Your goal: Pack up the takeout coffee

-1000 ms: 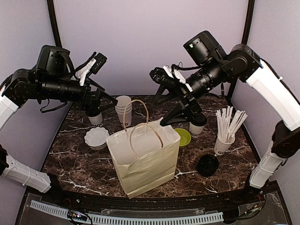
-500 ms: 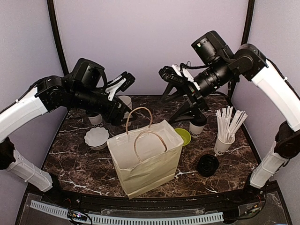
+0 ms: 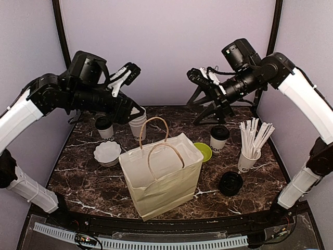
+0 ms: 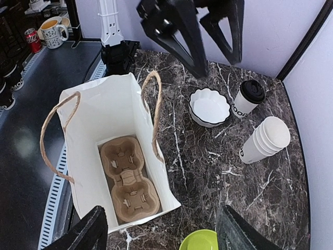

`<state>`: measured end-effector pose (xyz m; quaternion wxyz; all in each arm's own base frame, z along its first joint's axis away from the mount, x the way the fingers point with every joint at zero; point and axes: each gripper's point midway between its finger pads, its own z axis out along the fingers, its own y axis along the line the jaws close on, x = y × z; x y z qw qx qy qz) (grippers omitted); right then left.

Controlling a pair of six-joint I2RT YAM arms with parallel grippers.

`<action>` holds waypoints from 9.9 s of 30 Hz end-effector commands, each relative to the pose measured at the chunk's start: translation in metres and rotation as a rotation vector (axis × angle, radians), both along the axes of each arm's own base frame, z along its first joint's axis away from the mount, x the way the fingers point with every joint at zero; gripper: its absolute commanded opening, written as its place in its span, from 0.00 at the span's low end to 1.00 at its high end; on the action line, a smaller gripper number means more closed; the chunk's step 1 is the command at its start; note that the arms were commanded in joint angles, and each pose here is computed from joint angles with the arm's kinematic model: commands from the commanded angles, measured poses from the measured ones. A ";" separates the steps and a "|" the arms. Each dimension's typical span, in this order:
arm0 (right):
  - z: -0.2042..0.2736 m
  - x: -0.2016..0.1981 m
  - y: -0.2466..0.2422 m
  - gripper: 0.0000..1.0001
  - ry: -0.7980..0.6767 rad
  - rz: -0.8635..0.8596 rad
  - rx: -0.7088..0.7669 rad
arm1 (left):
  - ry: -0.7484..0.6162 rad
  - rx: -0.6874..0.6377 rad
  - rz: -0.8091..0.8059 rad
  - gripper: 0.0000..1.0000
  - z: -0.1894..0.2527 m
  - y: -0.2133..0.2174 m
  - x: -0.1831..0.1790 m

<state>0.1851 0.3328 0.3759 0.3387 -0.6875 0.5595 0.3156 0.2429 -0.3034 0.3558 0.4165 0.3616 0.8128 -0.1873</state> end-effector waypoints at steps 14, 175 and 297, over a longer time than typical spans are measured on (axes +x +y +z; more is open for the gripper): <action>0.010 0.020 0.003 0.71 0.007 -0.023 0.057 | 0.072 -0.056 -0.284 0.54 -0.012 -0.033 -0.068; -0.233 0.203 -0.150 0.85 0.221 -0.631 -0.795 | -0.070 0.023 -0.144 0.58 -0.057 0.002 -0.045; -0.084 -0.083 0.089 0.52 -0.423 0.213 -0.320 | -0.253 -0.161 -0.119 0.23 -0.006 -0.021 -0.020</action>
